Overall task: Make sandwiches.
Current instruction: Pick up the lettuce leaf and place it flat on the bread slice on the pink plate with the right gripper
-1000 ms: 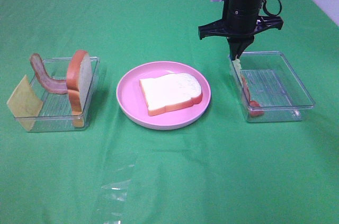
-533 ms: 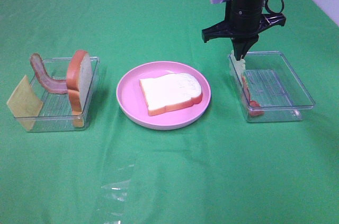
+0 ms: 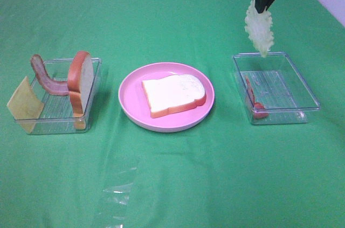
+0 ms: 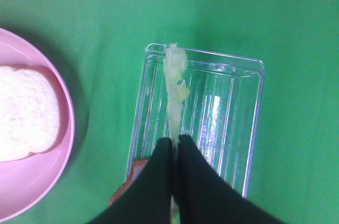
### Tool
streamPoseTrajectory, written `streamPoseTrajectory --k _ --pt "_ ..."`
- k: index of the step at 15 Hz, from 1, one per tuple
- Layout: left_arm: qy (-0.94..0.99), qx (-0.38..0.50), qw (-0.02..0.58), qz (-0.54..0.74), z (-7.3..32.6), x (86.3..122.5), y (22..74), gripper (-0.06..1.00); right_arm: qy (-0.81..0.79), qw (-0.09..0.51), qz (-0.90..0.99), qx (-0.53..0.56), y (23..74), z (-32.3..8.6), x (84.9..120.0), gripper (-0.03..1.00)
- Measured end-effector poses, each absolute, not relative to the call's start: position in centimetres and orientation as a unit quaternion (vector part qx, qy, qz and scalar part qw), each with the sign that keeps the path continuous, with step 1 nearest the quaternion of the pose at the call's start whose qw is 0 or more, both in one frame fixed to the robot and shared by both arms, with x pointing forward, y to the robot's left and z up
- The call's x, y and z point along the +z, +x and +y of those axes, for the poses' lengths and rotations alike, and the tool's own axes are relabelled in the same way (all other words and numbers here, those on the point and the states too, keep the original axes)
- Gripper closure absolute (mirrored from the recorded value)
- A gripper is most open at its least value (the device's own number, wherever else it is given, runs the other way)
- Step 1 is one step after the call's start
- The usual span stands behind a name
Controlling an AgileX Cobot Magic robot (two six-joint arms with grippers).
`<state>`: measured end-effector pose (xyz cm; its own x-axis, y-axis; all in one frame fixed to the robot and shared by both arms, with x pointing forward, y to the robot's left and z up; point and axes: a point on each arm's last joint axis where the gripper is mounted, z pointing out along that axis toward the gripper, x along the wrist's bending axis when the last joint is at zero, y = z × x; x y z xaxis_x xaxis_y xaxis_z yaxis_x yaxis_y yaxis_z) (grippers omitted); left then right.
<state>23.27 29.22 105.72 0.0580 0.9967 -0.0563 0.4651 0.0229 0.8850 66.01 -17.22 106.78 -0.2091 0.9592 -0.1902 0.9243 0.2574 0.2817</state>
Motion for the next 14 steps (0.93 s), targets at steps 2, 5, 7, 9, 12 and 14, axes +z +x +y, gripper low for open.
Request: streamPoseTrajectory --k 2,5,7,9,12,14 --pt "0.612 0.338 0.393 0.597 29.2 105.7 23.3 -0.04 0.608 0.157 0.776 0.062 65.7 -17.1 107.3 0.95" --pt "0.612 0.338 0.393 0.597 29.2 105.7 23.3 -0.04 0.606 0.123 0.781 0.083 65.3 -16.3 107.3 0.95" --pt "0.612 0.338 0.393 0.597 29.2 105.7 23.3 -0.04 0.584 0.111 0.799 0.092 64.6 -14.2 107.3 0.95" --pt "0.612 0.338 0.393 0.597 29.2 105.7 23.3 -0.04 0.559 0.107 0.815 0.107 63.7 -11.6 107.3 0.95" --pt "0.612 0.338 0.393 0.597 29.2 105.7 23.3 -0.04 0.52 0.097 0.838 0.136 61.9 -7.5 107.4 0.95" --pt "0.612 0.338 0.393 0.597 29.2 105.7 23.3 -0.04 0.503 0.089 0.846 0.156 61.0 -5.6 107.4 0.95"
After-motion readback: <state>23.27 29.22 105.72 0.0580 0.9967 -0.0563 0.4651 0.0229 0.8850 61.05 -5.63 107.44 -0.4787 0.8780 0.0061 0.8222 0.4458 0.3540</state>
